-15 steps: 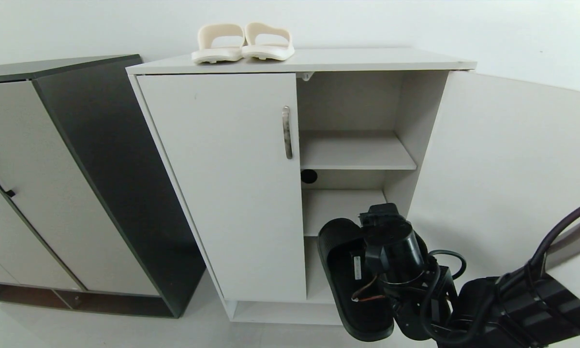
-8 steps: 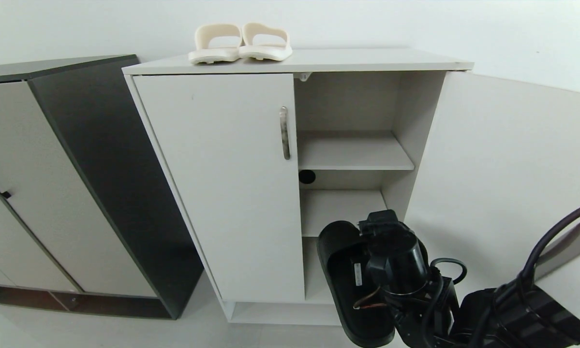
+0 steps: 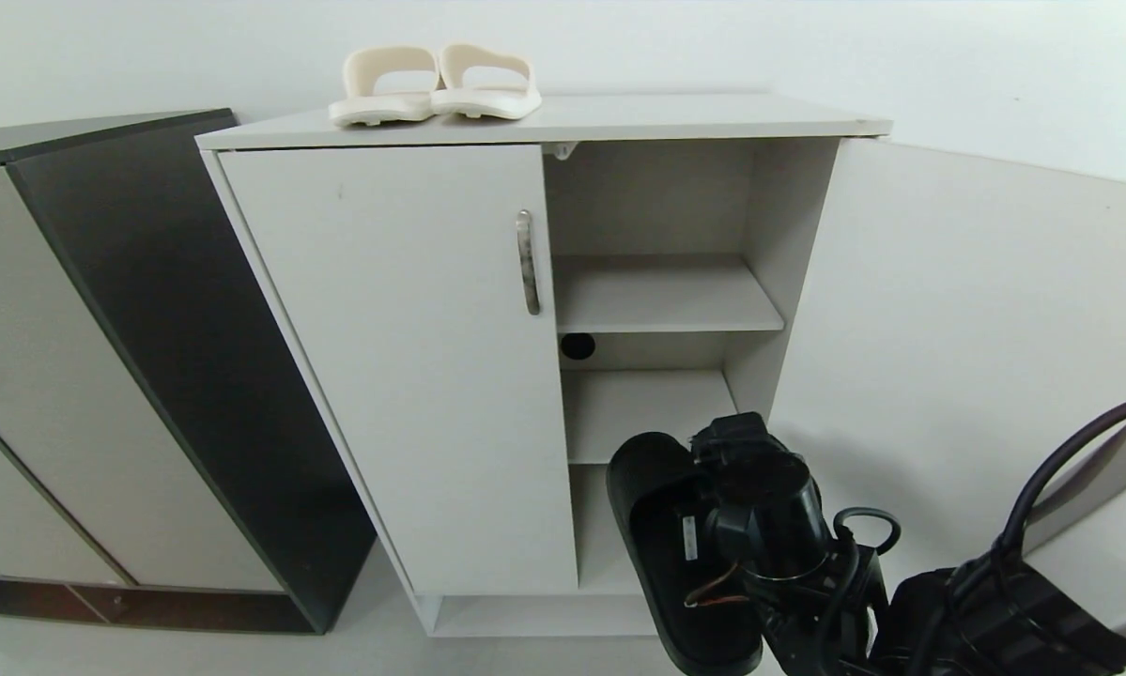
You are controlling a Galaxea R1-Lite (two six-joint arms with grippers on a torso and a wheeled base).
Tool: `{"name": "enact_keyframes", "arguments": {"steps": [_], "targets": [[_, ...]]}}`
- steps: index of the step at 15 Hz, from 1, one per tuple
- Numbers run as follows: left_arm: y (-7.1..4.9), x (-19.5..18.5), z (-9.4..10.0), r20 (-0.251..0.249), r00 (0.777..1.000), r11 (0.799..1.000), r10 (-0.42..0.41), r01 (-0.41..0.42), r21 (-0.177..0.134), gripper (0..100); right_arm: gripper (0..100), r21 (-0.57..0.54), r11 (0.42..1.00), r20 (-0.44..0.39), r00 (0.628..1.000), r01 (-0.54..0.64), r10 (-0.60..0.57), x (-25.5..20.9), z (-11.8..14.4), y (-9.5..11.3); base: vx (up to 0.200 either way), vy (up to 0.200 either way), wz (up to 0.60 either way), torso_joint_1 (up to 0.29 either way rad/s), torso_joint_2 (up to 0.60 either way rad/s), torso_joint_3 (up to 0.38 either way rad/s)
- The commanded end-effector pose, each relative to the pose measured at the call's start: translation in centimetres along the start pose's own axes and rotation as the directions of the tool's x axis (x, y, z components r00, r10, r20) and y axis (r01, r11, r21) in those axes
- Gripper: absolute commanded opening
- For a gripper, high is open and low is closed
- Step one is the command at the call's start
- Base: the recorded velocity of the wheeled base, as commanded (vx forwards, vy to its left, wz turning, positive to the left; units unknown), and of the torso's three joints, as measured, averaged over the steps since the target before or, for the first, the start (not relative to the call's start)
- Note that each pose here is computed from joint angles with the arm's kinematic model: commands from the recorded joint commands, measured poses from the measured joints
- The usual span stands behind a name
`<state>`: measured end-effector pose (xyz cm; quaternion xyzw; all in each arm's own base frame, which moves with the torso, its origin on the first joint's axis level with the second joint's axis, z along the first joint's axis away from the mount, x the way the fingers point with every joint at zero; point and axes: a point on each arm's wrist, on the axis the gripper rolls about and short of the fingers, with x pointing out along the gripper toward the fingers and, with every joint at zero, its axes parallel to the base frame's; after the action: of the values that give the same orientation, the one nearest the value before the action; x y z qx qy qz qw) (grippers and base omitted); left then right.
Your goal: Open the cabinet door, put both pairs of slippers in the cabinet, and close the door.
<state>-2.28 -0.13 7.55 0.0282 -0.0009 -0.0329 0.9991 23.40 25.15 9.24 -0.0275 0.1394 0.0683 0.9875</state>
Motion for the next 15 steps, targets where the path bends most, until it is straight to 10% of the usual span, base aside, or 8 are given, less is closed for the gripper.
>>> {"name": "enact_keyframes", "arguments": {"steps": [1,15], "targets": [[0.0,0.0,0.0,-0.002,1.0,1.0,0.0,0.0,0.0,0,0,-0.001,1.0,-0.002,1.0,-0.001,0.001,0.1,-0.1,0.0,0.0,0.0,0.0,0.0,0.0,0.0],[0.0,0.0,0.0,-0.002,1.0,1.0,0.0,0.0,0.0,0,0,0.005,0.998,0.056,0.996,-0.063,0.063,2.4,-0.4,1.6,0.0,0.0,0.0,0.001,0.0,-0.128]]}}
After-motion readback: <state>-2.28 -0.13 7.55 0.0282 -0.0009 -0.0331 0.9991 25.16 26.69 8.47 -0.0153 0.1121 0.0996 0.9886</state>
